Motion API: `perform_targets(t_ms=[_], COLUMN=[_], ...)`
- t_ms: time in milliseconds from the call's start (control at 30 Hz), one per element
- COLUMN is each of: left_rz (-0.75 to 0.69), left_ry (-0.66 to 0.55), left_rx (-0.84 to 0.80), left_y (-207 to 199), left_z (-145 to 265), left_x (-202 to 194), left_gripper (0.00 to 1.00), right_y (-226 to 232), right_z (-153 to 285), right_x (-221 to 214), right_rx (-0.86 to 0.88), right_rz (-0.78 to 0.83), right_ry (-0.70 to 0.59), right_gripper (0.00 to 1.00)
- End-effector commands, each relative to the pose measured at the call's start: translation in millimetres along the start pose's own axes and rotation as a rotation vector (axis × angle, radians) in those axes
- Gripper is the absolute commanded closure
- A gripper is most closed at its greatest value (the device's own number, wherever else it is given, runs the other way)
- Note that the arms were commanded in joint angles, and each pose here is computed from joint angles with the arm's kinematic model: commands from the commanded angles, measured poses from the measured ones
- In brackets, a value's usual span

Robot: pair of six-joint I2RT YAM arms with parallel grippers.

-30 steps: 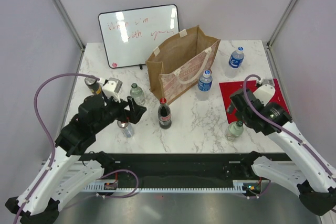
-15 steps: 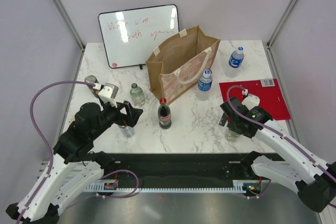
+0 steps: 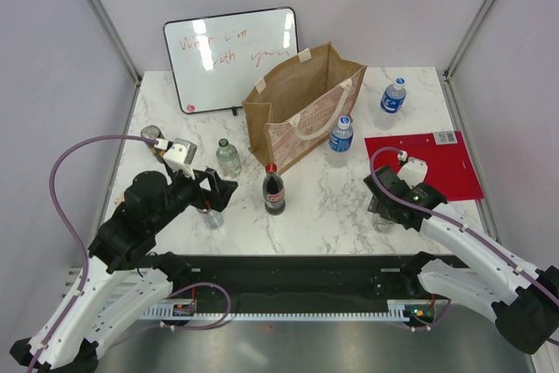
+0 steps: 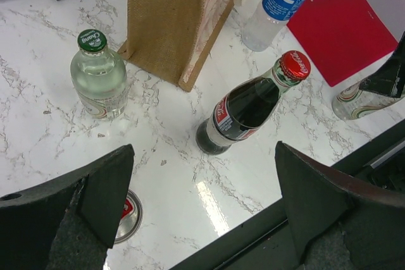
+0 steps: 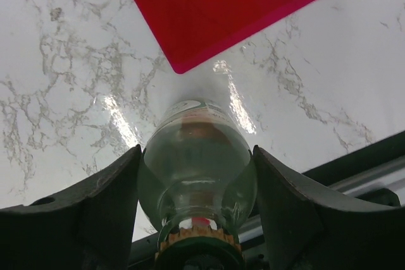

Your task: Place the beverage into the canvas bag

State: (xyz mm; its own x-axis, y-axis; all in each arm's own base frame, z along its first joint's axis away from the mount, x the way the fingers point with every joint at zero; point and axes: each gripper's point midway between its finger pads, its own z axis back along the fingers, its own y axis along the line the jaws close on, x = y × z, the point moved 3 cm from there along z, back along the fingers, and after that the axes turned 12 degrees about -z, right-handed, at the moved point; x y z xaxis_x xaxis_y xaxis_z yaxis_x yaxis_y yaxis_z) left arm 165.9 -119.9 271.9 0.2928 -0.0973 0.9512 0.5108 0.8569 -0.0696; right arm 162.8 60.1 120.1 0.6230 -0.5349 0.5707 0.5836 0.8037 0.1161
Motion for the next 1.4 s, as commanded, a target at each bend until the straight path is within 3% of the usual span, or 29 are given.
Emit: perform_targets(t_ms=[0,133,367,600,767,1067,1367], left_rz=[-0.036,-0.036,-0.036,-0.037,-0.038,-0.038,-0.038], left_ry=[-0.051,-0.050,-0.047,-0.049,-0.047,-0.041,-0.032], left_rx=[0.005,0.007,0.018,0.023,0.018,0.018,0.021], left_y=[1.8,2.0,3.6,4.4,3.7,3.8,4.1], left_z=[-1.1,-1.8,-2.7,-2.3,-3.6,-4.8,-6.6], left_x=[9.5,9.4,8.5,8.0,7.7,6.5,4.5], left_gripper=[0.01,0.01,0.01,0.01,0.01,0.02,0.02], right_y=[32.1,60.3,99.0,107.1,101.9,100.7,98.0], right_z=[0.0,7.8,2.3,-0.2,-6.2,-15.9,-20.2], right_x=[0.6,5.1,-15.2,-27.0,-27.3,-30.4,-22.4], right_rx=[0.197,0.302,0.357,0.430,0.429,0.425,0.386], right_rz=[0.006,0.074,0.274,0.313,0.319,0.347,0.321], right_ry=[-0.005,-0.030,-0.034,-0.062,-0.091,-0.115,-0.167], right_gripper=[0.34,0.39,0.37,0.17,0.08,0.15,0.10])
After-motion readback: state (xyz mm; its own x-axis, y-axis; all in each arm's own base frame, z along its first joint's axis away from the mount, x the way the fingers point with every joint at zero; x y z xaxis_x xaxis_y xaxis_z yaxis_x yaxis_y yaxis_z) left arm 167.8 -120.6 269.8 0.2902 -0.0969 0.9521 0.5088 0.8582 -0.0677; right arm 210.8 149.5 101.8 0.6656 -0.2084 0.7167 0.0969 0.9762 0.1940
